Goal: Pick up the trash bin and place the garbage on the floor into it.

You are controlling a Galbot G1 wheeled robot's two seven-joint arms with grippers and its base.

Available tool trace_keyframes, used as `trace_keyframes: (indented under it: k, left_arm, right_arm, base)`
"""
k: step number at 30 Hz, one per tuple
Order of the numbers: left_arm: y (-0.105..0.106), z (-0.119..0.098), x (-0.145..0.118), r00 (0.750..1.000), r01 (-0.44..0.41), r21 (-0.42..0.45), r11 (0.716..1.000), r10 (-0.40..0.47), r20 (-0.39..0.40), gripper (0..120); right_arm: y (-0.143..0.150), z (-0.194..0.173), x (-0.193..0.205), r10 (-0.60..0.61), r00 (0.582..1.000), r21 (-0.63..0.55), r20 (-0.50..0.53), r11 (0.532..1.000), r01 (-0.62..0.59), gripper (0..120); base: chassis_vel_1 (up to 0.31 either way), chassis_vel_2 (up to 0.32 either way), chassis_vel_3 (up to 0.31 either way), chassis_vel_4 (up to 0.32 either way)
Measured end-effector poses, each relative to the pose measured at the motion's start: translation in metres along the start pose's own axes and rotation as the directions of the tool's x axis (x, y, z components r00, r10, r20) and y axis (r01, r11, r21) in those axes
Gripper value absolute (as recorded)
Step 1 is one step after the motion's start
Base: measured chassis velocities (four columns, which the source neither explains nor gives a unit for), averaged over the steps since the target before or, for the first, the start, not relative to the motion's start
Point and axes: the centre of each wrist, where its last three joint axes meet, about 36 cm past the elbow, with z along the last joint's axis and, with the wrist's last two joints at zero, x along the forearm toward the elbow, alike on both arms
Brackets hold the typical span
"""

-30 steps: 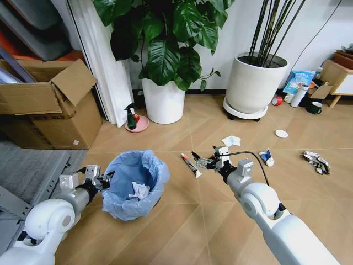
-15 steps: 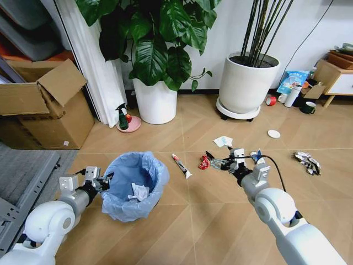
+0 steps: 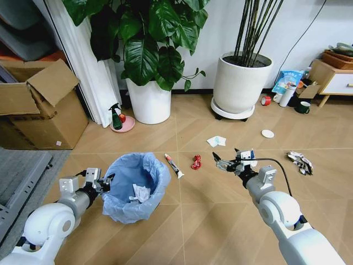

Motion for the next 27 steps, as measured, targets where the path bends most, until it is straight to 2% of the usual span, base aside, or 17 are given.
trace_keyframes:
  k: [16,27]
  left_arm:
    - [-0.003,0.003,0.003,1.000,-0.004,-0.001,1.000,0.004,-0.004,0]
    - [-0.004,0.004,0.004,1.000,-0.004,-0.003,1.000,0.004,-0.001,0]
  right_arm:
    - [-0.005,0.009,0.005,0.026,1.000,-0.007,-0.012,1.000,-0.026,100]
    - [0.000,0.012,0.005,0.017,1.000,-0.015,-0.013,1.000,-0.017,100]
  base:
    - [0.000,0.000,0.000,0.000]
    - [-0.114,0.122,0.123,-0.109]
